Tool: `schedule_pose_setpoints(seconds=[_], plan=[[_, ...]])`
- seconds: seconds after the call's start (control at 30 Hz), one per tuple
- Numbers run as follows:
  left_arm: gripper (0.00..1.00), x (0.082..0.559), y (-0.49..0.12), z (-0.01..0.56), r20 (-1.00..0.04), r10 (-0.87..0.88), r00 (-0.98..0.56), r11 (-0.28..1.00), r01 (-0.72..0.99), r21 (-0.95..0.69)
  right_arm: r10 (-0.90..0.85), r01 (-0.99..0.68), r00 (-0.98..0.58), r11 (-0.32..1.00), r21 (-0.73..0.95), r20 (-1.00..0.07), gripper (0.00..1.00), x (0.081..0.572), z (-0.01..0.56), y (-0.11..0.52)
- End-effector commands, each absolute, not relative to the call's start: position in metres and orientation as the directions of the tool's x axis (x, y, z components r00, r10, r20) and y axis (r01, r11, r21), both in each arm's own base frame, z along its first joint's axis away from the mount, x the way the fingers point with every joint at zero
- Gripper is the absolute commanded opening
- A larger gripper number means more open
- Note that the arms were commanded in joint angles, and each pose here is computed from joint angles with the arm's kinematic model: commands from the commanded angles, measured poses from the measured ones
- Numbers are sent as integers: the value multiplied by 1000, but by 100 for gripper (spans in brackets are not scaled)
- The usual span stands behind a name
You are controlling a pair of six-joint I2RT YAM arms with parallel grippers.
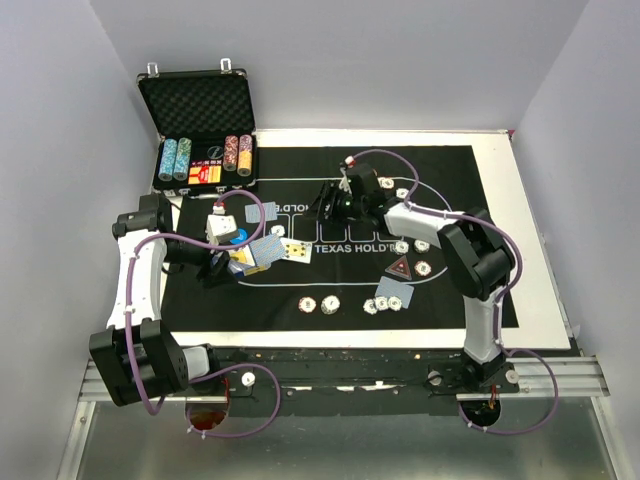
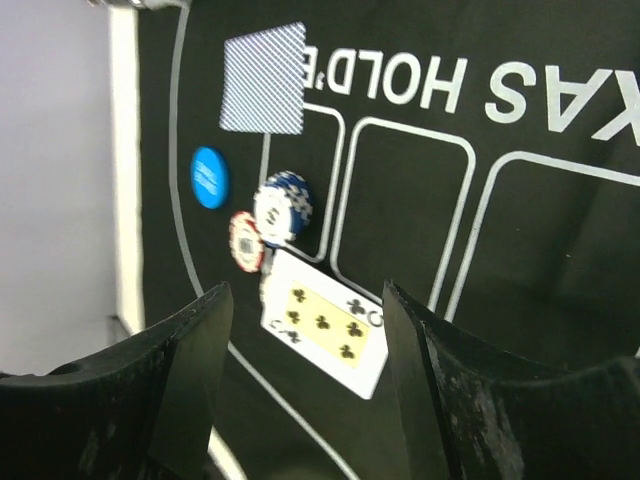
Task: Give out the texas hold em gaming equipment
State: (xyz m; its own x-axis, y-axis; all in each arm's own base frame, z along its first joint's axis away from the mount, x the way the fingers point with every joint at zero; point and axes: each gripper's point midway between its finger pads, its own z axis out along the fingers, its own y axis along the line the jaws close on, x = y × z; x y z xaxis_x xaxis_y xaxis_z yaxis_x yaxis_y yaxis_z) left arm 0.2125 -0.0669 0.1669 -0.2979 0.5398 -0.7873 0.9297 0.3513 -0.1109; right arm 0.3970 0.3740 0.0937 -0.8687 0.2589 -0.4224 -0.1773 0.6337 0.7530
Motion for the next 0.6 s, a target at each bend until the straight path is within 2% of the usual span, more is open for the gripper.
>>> schedule_pose_setpoints(seconds=[0.0,0.3,0.57], plan=[[12,162,-90,190,-774,434,-461,323,882,-344,58,-325,-824,767,553,-564,71,384,63,371],[12,161,-92,195,-786,426,-447,327,887,-326,83,-322,-821,749,579,-564,70,415,57,399],[12,158,-92,193,-784,435,-442,326,890,-321,-21,-398,-843,698,596,-538,71,397,38,408]])
